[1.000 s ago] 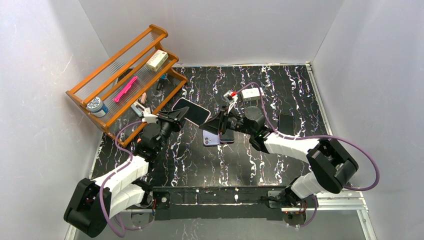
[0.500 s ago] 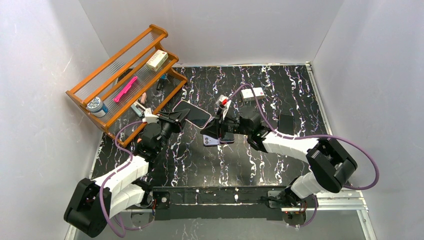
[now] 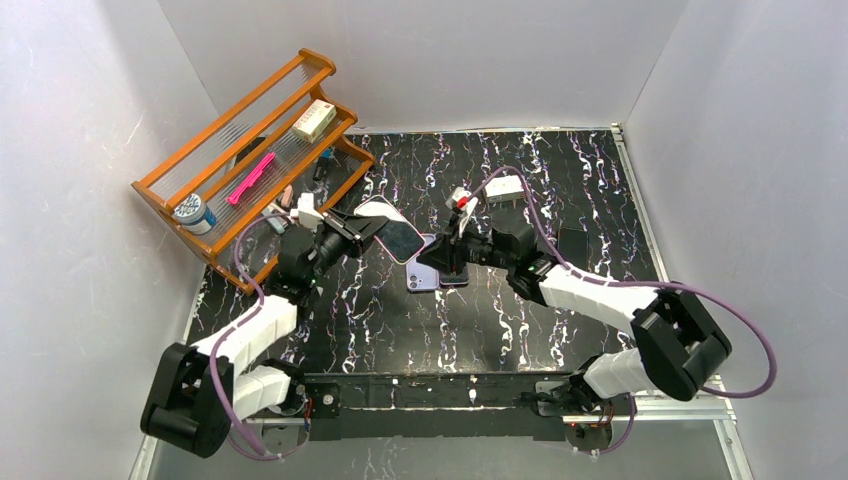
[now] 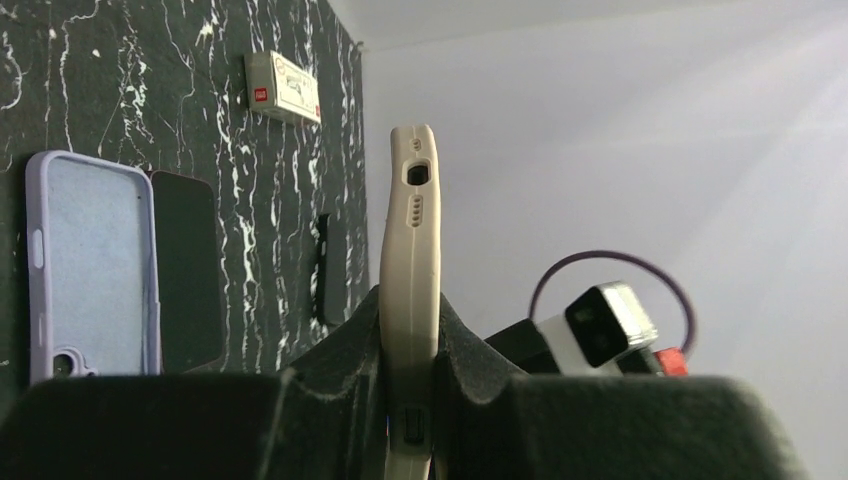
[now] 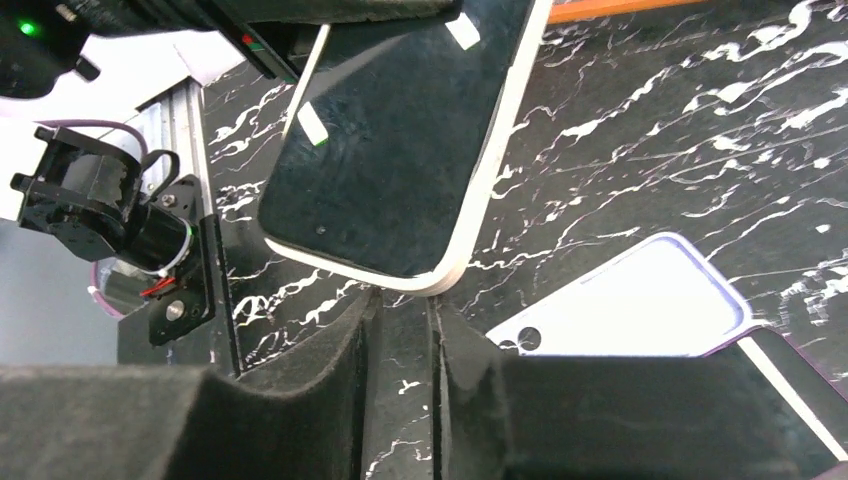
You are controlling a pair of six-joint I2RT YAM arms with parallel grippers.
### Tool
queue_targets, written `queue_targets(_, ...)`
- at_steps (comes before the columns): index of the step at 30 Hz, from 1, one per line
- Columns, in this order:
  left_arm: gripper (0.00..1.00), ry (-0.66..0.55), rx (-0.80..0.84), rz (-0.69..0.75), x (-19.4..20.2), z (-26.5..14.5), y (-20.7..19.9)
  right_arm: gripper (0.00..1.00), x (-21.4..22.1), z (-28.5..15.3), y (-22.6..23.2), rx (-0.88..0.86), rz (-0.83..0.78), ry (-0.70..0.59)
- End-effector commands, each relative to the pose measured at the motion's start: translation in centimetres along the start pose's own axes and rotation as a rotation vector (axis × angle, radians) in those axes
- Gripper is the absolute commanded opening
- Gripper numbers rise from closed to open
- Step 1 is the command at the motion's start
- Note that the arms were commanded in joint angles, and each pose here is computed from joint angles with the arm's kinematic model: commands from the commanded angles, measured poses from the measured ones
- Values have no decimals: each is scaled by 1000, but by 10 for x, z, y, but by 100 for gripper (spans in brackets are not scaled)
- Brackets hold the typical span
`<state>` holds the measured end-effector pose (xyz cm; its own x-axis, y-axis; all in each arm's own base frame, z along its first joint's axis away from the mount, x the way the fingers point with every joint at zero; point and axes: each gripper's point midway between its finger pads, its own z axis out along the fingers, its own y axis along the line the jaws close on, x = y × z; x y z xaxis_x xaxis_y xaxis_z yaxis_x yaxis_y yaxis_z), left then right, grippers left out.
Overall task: Take the phone out of the phone case
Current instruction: Remove the phone case from the phone.
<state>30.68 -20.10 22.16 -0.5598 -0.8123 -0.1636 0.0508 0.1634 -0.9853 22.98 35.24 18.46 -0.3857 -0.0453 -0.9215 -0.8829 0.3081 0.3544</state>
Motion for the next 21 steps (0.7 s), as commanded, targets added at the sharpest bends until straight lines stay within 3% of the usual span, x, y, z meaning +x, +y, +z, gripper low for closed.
queue_targets(1,0,191,165,194,15,3,-46,36,-12,-16,7,-14,-76,-3)
queue_targets(9,0,380,232,421,27,-1,-59,61,-11,-29,20,-64,-131,54)
queue_targets(16,0,496,251,642,34,-11,-67,70,-16,-30,34,-141,-154,63)
queue_targets(21,0,546,301,676,41,-17,-74,71,-21,-24,45,-225,-149,74)
